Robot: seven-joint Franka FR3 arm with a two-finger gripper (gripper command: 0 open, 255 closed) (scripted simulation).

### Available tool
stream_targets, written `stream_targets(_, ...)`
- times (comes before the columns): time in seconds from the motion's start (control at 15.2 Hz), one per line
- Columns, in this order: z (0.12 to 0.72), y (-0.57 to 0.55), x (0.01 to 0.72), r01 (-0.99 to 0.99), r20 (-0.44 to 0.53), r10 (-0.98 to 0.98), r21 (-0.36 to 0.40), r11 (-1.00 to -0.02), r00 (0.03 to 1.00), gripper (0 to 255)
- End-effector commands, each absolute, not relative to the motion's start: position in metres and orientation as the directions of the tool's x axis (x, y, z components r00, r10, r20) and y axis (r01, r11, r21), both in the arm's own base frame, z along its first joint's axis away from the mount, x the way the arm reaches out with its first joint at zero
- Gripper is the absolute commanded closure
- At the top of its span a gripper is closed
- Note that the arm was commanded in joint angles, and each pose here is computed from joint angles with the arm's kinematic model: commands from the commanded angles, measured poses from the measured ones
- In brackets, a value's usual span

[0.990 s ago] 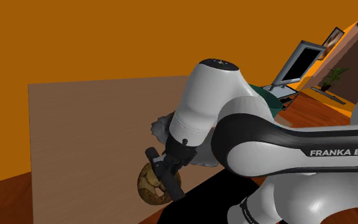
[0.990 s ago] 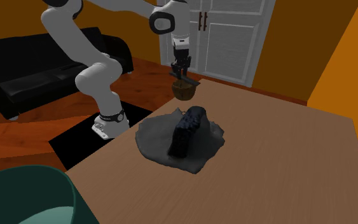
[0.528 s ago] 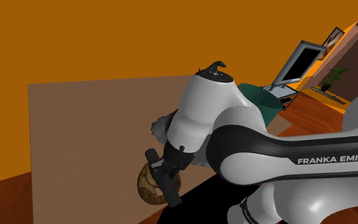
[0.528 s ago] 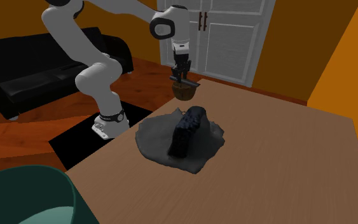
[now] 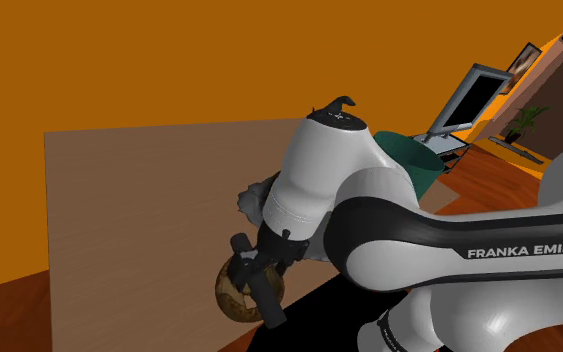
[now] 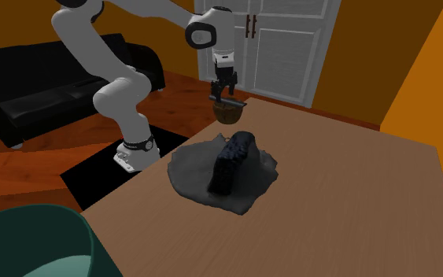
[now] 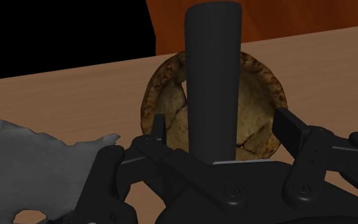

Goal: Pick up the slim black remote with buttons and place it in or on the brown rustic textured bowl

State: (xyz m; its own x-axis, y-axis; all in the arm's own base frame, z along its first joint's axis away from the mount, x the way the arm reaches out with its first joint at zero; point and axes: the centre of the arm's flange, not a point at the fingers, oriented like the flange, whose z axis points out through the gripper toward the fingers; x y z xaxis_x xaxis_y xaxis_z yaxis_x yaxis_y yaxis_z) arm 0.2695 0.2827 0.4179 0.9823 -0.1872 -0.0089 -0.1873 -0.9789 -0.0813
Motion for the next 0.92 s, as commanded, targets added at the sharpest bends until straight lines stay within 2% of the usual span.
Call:
stream_targets(0.0, 0.418, 0.283, 0.269, -0.187, -0.009, -0.187, -0.081, -0.979, 0.982, 0)
stream_targets(0.33, 0.468, 0.279, 0.269, -0.187, -0.009, -0.187, -0.081, -0.979, 0.982, 0)
stream_targets(0.86, 0.468, 0.279, 0.269, -0.187, -0.009, -0.187, -0.081, -0.979, 0.982, 0)
